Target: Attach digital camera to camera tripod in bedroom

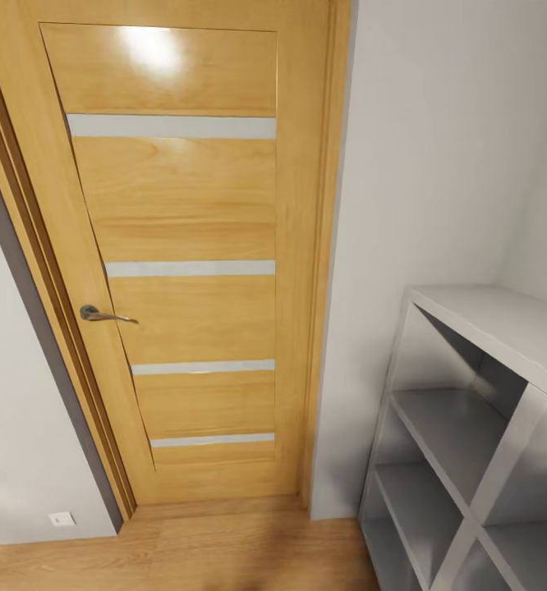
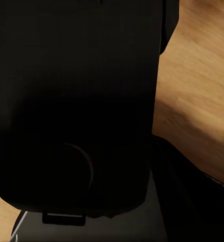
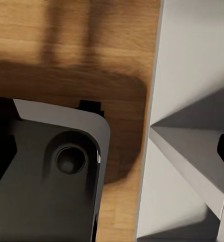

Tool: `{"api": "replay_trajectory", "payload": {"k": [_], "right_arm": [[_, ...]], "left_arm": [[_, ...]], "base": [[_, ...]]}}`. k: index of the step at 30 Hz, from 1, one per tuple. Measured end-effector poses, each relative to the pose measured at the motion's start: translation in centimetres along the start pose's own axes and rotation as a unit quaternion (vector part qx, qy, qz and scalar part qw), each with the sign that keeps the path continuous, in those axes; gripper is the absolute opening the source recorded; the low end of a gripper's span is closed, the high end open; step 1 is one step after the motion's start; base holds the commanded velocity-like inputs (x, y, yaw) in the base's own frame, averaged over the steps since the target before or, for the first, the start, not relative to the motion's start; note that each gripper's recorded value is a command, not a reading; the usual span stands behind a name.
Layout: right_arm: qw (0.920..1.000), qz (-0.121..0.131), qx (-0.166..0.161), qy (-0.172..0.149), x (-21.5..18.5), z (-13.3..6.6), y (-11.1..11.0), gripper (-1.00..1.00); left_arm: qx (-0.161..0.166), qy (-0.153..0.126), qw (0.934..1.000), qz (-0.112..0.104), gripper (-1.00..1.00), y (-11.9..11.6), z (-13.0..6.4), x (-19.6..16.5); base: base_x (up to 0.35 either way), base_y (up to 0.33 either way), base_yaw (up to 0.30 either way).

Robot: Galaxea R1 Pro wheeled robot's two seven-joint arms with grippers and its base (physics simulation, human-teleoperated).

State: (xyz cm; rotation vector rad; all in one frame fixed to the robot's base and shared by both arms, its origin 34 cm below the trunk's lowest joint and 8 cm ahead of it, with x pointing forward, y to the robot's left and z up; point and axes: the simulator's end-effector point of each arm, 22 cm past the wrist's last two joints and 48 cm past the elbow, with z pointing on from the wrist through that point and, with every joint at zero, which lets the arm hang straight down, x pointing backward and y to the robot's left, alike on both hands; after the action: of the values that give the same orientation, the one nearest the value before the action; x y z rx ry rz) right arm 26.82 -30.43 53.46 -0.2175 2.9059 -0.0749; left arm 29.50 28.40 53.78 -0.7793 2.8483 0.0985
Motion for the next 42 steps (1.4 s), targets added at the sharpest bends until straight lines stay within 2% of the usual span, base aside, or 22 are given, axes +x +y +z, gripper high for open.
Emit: {"api": "replay_trajectory", "payload": {"k": [9,15,42], "right_arm": [[1.0,0.001,0.001,-0.002,-0.2,-1.2,-0.1,1.0],[1.0,0.001,0.001,-0.003,-0.3,-1.9,-0.1,1.0],[1.0,0.001,0.002,0.0,-0.2,-5.1,-0.5,1.0]], "left_arm": [[0.0,0.0,1.0,0.0,-1.0,0.0,-1.2,-0.1],[0.008,0.004,1.0,0.0,-1.0,-1.0,-2.0,0.5],[0.008,0.005,1.0,-0.001,-1.0,-0.7,-5.2,0.5]], "base": [[0.0,0.0,0.0],[0.0,0.0,0.0],[0.0,0.0,0.0]]}}
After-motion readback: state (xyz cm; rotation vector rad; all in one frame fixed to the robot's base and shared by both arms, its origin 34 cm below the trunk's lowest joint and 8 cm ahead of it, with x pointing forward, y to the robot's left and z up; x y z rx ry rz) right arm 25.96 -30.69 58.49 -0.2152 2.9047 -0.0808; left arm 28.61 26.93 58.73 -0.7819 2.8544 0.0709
